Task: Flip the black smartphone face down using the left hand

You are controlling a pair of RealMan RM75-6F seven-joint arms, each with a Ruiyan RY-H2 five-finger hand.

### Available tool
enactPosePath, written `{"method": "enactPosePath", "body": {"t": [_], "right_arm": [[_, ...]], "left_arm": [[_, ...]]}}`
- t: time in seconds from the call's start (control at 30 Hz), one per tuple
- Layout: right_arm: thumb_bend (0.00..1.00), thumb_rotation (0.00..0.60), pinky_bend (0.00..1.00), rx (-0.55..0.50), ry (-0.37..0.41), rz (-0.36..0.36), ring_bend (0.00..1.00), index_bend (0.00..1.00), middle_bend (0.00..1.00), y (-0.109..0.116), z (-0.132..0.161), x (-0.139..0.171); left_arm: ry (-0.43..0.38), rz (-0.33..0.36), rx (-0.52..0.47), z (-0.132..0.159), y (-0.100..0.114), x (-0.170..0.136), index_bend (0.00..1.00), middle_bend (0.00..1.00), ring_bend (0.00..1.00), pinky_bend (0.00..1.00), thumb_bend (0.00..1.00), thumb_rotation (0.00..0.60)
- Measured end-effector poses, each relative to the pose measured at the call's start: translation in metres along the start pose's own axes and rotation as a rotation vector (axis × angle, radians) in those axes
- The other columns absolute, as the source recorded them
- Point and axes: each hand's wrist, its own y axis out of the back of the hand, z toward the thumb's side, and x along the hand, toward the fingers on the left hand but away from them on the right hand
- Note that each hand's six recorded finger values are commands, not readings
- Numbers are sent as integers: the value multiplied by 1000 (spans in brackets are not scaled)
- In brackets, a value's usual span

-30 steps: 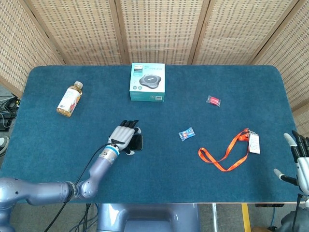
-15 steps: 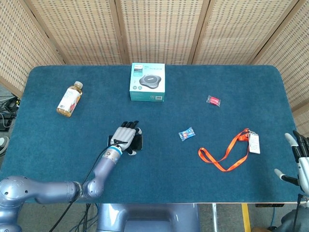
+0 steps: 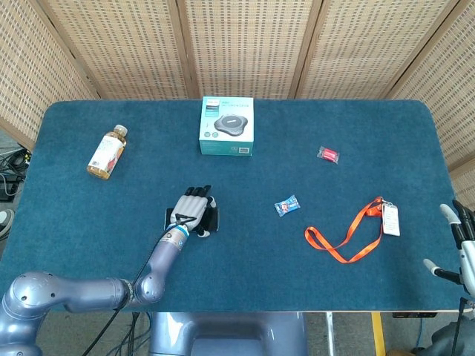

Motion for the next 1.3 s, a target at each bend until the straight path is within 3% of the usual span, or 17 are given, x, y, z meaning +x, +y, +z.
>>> {"method": "enactPosePath", "body": {"t": [0.17, 0.43, 0.9, 1.3], "right_arm": [[0, 600, 0, -2, 2, 1, 0, 0, 0, 0, 0, 0], [0, 600, 0, -7, 0, 2, 0, 0, 0, 0, 0, 1], [0, 600, 0, -7, 0, -1, 0, 0, 0, 1, 0, 2], [0, 600, 0, -6, -3, -2, 0, 0, 0, 1, 0, 2]], "left_arm": [[16, -1, 5, -4, -1, 0, 562, 0, 0, 0, 192, 600], [-26, 25, -66, 0, 11, -8, 572, 0, 0, 0, 193, 600], [-208, 140, -312, 17, 48, -33, 588, 0, 0, 0, 190, 600], [-321, 158, -625, 3, 50, -50, 592, 0, 0, 0, 191, 600]]}}
